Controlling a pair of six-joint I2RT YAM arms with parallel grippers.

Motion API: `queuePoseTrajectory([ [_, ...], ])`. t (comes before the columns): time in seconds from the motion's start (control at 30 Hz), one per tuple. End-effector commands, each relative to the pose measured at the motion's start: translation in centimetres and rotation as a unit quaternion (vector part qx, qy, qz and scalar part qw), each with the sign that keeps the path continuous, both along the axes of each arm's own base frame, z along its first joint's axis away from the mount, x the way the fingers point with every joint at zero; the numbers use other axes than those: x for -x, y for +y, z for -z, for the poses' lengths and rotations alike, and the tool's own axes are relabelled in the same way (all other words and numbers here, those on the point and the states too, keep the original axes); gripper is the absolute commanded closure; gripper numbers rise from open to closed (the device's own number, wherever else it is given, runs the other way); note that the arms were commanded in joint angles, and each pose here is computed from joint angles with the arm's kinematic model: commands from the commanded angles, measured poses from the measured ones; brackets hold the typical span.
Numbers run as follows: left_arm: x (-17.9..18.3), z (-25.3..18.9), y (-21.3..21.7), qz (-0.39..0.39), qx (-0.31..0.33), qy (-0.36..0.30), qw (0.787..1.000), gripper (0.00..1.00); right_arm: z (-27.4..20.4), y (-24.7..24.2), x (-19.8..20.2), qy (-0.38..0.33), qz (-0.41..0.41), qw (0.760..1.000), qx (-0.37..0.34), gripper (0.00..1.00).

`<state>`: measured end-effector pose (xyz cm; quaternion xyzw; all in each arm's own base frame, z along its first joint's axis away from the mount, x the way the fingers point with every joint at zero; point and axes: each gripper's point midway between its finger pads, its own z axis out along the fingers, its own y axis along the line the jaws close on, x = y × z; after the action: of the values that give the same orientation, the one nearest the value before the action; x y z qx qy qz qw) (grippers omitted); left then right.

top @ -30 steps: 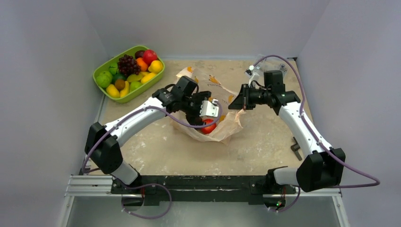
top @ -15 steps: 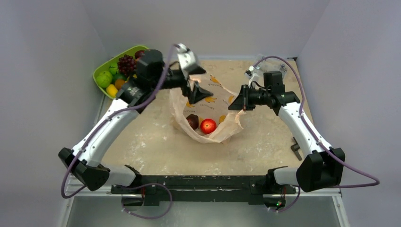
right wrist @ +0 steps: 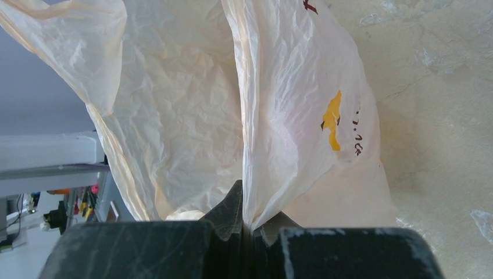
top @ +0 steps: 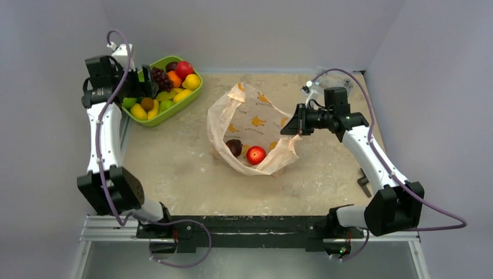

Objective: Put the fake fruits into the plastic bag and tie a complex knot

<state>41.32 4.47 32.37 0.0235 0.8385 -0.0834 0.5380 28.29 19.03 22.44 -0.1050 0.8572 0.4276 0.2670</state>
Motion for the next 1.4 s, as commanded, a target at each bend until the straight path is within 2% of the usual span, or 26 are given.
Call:
queuePoseTrajectory([
  [0.0,-0.7,7.9,5.0,0.027,-0.089,0.118,0.989,0.16,-1.3,0.3,0.0,-0.021,-0.008,1.000,-0.016,1.00],
  [0.13,-3.2,11.5,7.2,0.057,-0.126,0.176,0.975,0.22,-1.2,0.3,-0.1,-0.021,-0.009,1.000,-0.015,1.00],
  [0.4,-7.7,15.2,8.8,0.056,-0.140,0.204,0.967,0.22,-0.8,0.2,-0.2,-0.015,-0.007,1.000,-0.011,1.00],
  [0.73,-10.1,19.7,9.7,0.060,-0.187,0.232,0.953,0.22,-0.6,0.2,-0.2,-0.012,-0.003,1.000,-0.010,1.00],
  [0.9,-10.4,21.5,10.4,0.045,-0.195,0.242,0.949,0.27,-0.7,0.1,-0.2,-0.014,-0.001,1.000,-0.010,1.00],
  [0.97,-10.8,21.7,10.6,0.037,-0.192,0.240,0.951,0.32,-0.8,0.1,-0.1,-0.014,-0.002,1.000,-0.012,1.00],
  [1.13,-11.7,19.9,10.0,0.031,-0.177,0.208,0.962,0.57,-0.9,0.0,0.0,-0.016,-0.001,1.000,-0.009,1.00],
  [1.27,-11.4,16.5,9.5,0.028,-0.173,0.173,0.969,0.71,-0.8,0.0,0.0,-0.019,-0.002,1.000,-0.008,1.00],
  [1.37,-10.4,11.2,7.7,0.040,-0.155,0.119,0.980,0.78,-1.1,0.0,-0.1,-0.024,-0.007,1.000,-0.006,1.00],
])
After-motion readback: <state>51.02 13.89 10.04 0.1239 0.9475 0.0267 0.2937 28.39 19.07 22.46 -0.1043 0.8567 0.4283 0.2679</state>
